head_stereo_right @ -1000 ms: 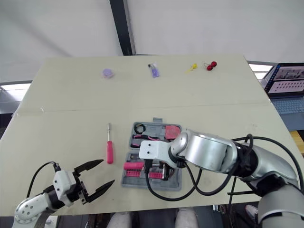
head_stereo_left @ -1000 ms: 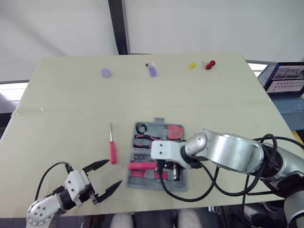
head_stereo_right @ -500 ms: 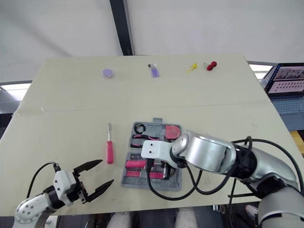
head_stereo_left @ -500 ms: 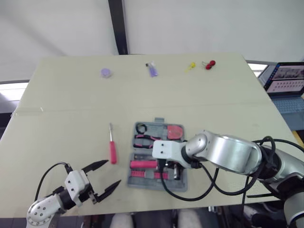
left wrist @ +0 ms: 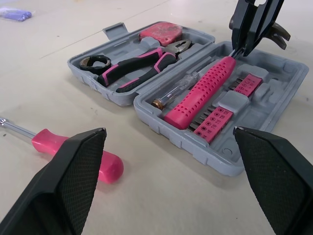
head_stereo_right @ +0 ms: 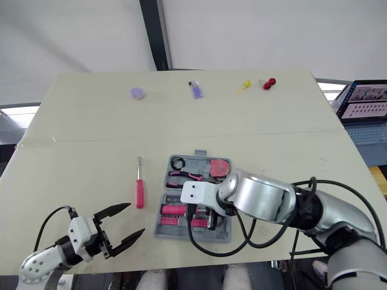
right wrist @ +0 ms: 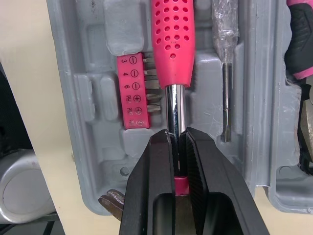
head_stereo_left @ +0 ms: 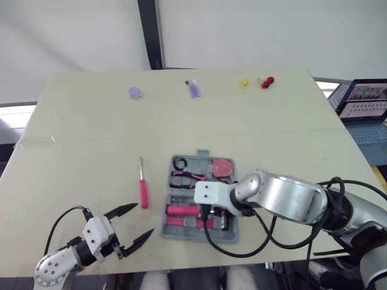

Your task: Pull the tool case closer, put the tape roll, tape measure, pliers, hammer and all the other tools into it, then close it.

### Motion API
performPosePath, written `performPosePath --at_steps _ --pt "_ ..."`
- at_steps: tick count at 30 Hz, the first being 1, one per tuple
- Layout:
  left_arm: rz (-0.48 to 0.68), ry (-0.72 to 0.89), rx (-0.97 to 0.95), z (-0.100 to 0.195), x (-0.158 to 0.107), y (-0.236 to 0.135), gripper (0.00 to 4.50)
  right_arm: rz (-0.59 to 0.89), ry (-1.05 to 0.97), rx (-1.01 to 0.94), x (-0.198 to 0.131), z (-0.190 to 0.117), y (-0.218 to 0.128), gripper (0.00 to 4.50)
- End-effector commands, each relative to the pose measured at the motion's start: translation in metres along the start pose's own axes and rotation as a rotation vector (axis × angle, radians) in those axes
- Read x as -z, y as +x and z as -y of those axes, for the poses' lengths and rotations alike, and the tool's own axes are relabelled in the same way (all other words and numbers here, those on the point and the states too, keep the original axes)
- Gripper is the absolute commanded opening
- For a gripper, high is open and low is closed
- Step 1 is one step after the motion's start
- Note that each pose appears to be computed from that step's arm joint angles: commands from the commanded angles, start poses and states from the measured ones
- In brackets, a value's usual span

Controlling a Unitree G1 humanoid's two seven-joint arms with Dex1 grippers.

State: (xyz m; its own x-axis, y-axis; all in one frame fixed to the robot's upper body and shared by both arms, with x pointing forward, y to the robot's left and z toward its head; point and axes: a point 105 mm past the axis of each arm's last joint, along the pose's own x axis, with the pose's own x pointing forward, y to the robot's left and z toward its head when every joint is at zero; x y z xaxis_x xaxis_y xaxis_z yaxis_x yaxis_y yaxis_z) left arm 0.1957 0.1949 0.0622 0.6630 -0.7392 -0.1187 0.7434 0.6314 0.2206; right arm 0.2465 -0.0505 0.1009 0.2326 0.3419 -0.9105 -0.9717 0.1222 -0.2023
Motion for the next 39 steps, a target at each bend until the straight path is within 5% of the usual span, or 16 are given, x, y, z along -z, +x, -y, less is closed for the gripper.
performPosePath --at_steps 1,34,39 --pt "0.005 0.026 0.012 0.0004 -0.0027 0.0001 4.50 0.034 -0.020 0.031 -0.0073 0.0024 -0.0027 0.07" --pt "0.002 0.033 0.017 0.0005 -0.0022 0.0039 4.50 0.033 -0.045 0.035 -0.0037 0.0033 0.0036 0.07" --pt "0.003 0.033 0.018 0.0010 -0.0020 0.0051 4.50 0.037 -0.052 0.028 -0.0030 0.0023 0.0006 2.15"
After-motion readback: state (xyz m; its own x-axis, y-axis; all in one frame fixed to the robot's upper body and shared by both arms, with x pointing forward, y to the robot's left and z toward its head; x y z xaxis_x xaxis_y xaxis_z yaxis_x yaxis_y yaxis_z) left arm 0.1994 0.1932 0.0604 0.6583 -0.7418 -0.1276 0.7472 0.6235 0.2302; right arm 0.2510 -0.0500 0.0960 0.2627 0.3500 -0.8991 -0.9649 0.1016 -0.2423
